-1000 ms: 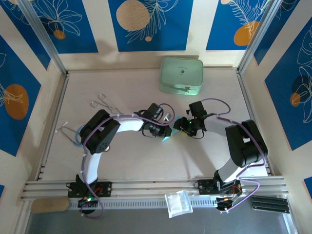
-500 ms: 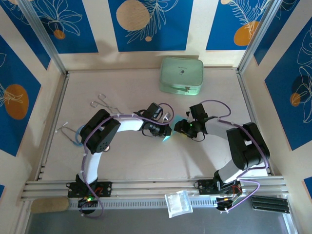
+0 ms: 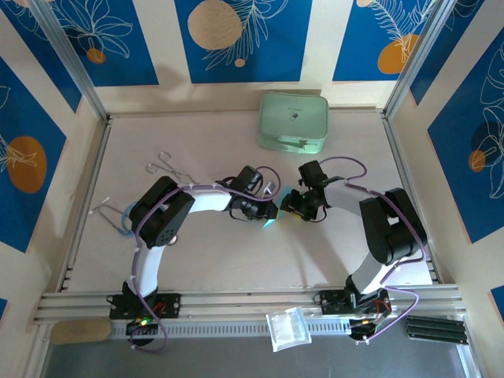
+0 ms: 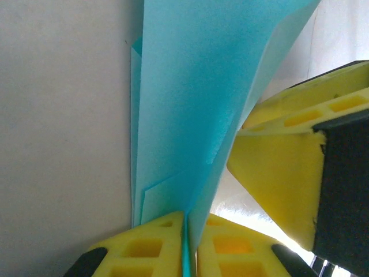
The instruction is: Fold a paper plane with a square sheet of paper (pick it up from the middle)
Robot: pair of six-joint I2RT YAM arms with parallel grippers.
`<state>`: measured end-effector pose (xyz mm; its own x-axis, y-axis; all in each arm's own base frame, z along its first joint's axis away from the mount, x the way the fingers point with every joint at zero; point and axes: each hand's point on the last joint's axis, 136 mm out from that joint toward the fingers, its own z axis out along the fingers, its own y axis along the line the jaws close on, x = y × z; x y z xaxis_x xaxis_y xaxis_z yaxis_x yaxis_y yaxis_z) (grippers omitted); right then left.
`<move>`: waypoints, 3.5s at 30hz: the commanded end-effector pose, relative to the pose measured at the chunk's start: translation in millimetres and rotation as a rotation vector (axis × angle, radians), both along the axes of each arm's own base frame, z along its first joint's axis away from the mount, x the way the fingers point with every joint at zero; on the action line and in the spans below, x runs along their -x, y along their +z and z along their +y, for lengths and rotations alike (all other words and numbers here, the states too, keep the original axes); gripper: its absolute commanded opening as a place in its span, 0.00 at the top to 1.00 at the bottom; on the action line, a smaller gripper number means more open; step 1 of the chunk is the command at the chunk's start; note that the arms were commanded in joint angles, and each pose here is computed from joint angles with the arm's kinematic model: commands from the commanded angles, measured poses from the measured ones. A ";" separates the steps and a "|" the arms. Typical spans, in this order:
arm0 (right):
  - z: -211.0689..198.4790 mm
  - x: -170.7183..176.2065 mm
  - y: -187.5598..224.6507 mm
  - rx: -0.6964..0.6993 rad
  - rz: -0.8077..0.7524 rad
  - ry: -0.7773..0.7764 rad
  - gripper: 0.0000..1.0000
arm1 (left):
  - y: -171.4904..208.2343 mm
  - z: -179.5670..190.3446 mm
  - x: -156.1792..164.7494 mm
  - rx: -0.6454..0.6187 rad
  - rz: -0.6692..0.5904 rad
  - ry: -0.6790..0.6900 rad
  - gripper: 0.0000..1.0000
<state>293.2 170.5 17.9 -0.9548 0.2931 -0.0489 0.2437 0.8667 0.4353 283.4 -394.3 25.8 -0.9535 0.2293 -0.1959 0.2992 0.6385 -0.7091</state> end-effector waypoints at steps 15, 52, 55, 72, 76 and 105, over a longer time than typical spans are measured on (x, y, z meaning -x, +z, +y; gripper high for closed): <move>8.0 -8.4 -3.2 -0.040 -0.096 0.029 0.50 | -15.8 13.5 4.9 -0.034 0.030 0.012 0.88; -6.2 -1.4 -36.9 0.116 0.081 0.013 0.45 | 12.6 22.7 12.5 0.003 0.025 0.017 0.82; -5.7 -1.3 -37.4 0.115 0.083 0.015 0.45 | 12.8 25.7 15.6 0.000 0.029 0.015 0.81; -3.4 1.6 -42.3 0.117 0.111 0.021 0.46 | -14.1 33.6 24.3 -0.047 0.069 0.011 0.87; 1.0 -0.9 -36.0 0.092 0.092 0.032 0.45 | -14.7 34.1 24.8 -0.047 0.068 0.006 0.87; 5.5 -19.1 -14.9 0.085 0.006 0.056 0.43 | -4.4 28.3 18.9 -0.017 0.024 -0.001 0.87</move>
